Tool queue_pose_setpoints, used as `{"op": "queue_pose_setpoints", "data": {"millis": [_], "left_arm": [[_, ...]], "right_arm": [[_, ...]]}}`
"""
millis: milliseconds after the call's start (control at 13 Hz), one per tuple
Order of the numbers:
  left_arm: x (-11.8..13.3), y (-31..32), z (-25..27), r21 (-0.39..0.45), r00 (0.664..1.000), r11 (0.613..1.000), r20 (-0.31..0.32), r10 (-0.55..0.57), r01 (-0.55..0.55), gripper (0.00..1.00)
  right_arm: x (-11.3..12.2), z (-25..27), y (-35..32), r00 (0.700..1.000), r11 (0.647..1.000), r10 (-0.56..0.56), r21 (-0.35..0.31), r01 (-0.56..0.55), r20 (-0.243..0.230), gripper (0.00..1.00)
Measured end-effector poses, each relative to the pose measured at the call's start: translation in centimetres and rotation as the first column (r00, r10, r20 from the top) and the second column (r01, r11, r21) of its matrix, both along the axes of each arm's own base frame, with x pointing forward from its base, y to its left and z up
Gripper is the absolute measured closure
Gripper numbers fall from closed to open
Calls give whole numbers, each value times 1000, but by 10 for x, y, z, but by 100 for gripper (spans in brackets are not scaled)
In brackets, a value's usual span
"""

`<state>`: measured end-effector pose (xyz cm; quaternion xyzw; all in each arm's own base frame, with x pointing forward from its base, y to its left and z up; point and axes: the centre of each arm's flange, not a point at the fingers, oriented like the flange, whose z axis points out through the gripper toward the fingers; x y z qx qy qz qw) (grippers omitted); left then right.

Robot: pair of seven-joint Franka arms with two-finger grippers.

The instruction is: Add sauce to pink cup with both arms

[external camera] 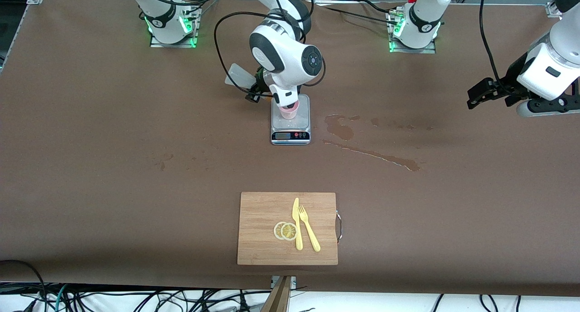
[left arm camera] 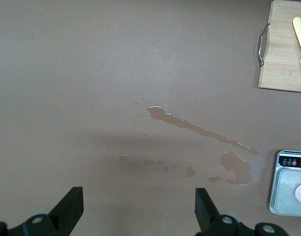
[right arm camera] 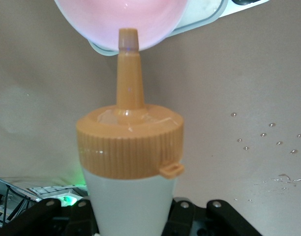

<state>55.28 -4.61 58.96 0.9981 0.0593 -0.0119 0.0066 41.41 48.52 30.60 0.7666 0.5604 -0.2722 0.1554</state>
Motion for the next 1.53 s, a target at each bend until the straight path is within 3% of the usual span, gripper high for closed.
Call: {"op": "queue_pose_setpoints", "data": {"millis": [460,844,1535], "left_arm": [[0,0,0,0,1000,1000,0,0,0,0],[0,0,0,0,1000,1000,0,0,0,0],[0,0,0,0,1000,1000,0,0,0,0]], "right_arm": [[0,7,-1,1000,1000,-5,-18,5,-9,73],[-7,5,13,999,996,37,-80,-38,-7,73],[-4,1,15,999,995,36,-91,-36,-3,73]]}}
